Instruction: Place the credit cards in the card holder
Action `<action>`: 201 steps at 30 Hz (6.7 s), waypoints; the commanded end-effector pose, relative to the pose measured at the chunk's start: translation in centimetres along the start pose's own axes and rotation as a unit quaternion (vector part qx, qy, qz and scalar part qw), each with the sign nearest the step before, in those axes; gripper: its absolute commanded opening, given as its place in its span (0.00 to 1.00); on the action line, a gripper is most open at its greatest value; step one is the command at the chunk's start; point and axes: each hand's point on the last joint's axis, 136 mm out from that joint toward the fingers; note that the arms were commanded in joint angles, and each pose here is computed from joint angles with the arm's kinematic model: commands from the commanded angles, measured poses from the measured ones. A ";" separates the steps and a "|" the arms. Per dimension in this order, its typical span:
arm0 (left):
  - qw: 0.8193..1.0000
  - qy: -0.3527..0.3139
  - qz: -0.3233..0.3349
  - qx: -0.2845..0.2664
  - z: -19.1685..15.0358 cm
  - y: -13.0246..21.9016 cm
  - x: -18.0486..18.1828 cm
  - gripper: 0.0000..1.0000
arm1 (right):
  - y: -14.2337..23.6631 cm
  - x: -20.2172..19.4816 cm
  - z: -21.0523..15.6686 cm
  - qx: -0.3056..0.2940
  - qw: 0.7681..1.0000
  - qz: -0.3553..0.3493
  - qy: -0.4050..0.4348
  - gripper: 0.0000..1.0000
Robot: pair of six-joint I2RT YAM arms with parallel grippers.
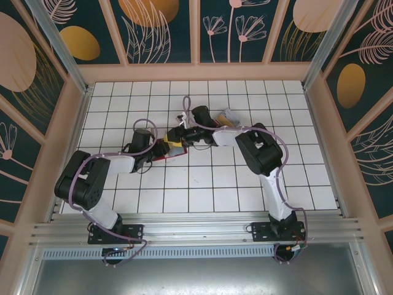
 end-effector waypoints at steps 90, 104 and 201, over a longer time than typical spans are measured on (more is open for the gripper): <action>0.996 0.033 -0.074 0.025 3.2 1.0 -3.1 0.23 | 3.1 0.4 0.5 -0.066 0.980 -0.176 0.059 0.56; 0.994 0.011 -0.111 0.009 6.5 1.7 -6.2 0.30 | 8.4 2.6 2.9 -0.123 0.975 -0.172 0.071 0.56; 0.999 0.031 0.011 0.015 3.0 3.2 -0.7 0.45 | 10.3 -4.2 1.6 -0.114 0.964 -0.236 0.040 0.57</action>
Point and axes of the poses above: each hand's point on the last joint's axis, 136 mm out from that joint toward the fingers, its own y axis back along the fingers, its own x axis along the line the jaws close on, z = x × y, and after that the axes turned 10 degrees about -y, right-handed
